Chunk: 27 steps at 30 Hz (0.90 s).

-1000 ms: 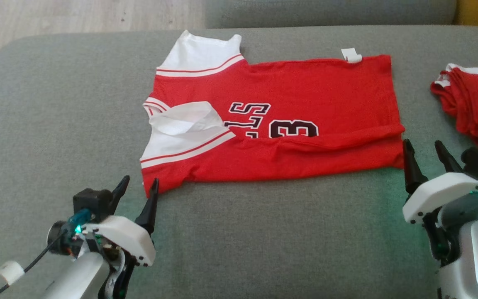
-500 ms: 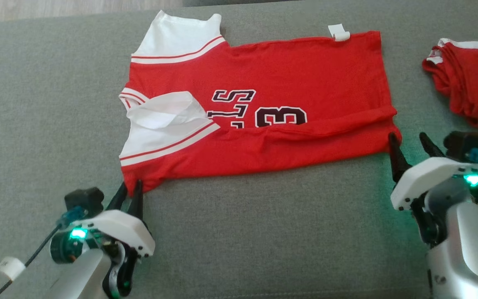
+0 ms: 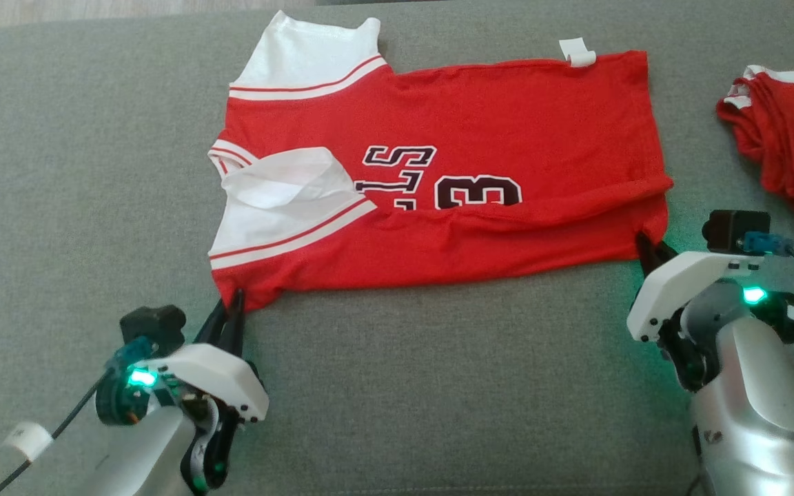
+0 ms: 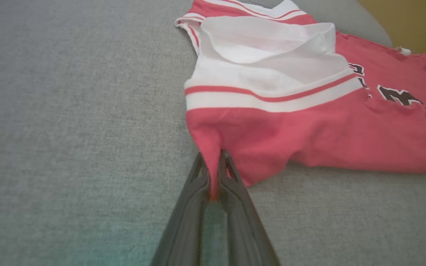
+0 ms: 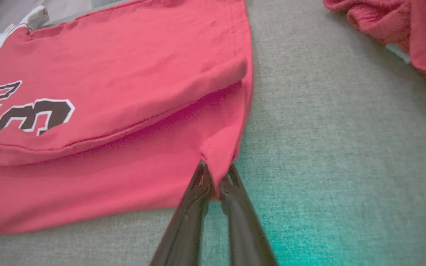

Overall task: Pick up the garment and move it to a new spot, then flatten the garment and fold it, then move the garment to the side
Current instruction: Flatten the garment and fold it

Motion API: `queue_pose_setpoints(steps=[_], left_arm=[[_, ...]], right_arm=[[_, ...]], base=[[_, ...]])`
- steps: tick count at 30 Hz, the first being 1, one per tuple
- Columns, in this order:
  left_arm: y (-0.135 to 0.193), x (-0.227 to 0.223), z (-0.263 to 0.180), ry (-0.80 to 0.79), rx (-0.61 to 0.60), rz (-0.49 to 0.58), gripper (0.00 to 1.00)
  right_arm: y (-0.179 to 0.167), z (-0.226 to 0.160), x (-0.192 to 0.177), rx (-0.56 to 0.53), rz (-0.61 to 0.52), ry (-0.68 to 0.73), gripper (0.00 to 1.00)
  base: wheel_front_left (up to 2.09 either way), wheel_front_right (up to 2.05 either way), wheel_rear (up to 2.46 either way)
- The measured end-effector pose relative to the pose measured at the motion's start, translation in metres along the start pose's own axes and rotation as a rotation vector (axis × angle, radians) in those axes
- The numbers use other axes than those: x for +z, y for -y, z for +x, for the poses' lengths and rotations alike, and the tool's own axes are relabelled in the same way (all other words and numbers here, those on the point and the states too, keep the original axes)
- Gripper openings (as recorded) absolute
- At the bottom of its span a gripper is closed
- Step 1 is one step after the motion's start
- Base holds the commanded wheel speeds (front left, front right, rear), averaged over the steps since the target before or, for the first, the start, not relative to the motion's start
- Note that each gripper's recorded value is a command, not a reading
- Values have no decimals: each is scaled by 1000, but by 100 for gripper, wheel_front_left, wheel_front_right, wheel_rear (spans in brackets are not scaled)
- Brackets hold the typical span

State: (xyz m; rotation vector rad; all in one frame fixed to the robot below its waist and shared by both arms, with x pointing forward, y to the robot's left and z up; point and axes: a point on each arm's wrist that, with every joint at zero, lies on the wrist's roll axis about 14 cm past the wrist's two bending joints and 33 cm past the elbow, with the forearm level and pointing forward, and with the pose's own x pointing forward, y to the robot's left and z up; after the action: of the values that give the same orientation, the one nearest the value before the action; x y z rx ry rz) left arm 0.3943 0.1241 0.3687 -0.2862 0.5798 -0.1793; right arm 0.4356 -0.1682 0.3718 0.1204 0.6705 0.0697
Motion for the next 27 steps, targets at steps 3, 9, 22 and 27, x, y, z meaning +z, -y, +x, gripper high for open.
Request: queue_pose_setpoints(steps=[3, 9, 22, 27], left_arm=[[3, 9, -3, 29, -15, 28, 0], [5, 51, -14, 136, -46, 117, 0], [24, 56, -67, 148, -102, 185, 0], [21, 15, -82, 62, -74, 133, 0]], right_arm=[[-1, 0, 6, 4, 8, 20, 0], [0, -7, 17, 1, 26, 41, 0], [10, -41, 22, -3, 68, 72, 0], [19, -59, -22, -25, 107, 10, 0]], base=[[0, 0, 0], [0, 0, 0], [0, 0, 0], [0, 0, 0]])
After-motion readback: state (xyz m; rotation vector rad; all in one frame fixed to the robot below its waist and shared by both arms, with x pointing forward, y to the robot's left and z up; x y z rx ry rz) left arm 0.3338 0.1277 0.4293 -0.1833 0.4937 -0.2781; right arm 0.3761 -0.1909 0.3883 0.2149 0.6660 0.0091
